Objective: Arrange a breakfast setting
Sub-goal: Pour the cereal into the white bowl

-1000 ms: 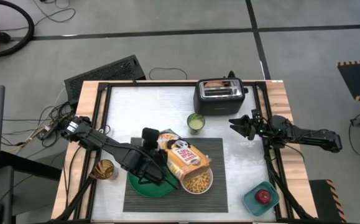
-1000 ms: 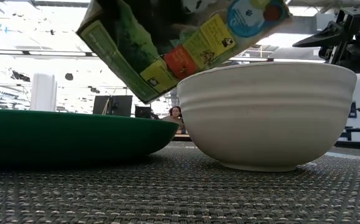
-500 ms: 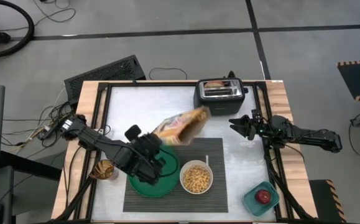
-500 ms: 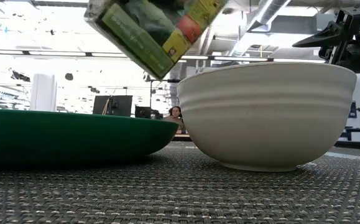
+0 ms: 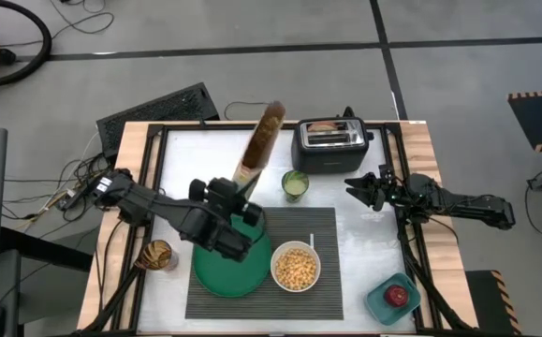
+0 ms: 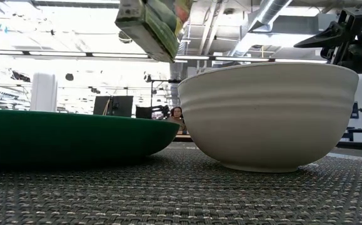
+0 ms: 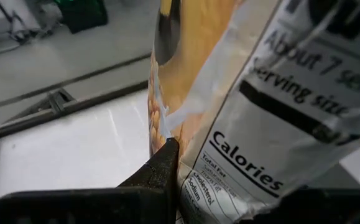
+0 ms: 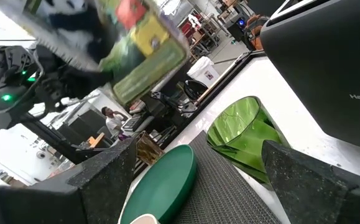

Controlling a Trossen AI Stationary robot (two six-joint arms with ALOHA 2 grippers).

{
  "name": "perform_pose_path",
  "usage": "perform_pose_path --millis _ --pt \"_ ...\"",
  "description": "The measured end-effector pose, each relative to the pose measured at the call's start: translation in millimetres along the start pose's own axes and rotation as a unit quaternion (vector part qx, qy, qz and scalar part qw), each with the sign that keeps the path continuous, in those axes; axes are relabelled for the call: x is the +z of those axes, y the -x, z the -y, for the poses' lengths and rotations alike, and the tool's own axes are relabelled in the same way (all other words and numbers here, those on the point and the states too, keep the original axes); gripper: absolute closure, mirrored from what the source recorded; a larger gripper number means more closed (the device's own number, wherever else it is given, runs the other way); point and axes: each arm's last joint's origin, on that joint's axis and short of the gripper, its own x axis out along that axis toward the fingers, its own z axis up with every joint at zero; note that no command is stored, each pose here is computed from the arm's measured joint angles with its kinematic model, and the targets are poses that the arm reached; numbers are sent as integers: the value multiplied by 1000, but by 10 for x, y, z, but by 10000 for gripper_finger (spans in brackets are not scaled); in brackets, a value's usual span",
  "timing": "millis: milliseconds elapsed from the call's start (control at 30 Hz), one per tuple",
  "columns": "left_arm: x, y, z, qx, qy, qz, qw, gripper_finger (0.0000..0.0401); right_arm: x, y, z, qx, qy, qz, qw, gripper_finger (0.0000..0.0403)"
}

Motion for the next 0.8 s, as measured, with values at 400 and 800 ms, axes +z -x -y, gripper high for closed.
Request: perform_pose_path --millis 400,800 --pt "377 -440 -173 75 24 54 995 325 0 0 0 0 0 0 1000 29" --pt "728 -685 -17 11 6 48 999 325 1 0 1 -1 0 1 1000 29"
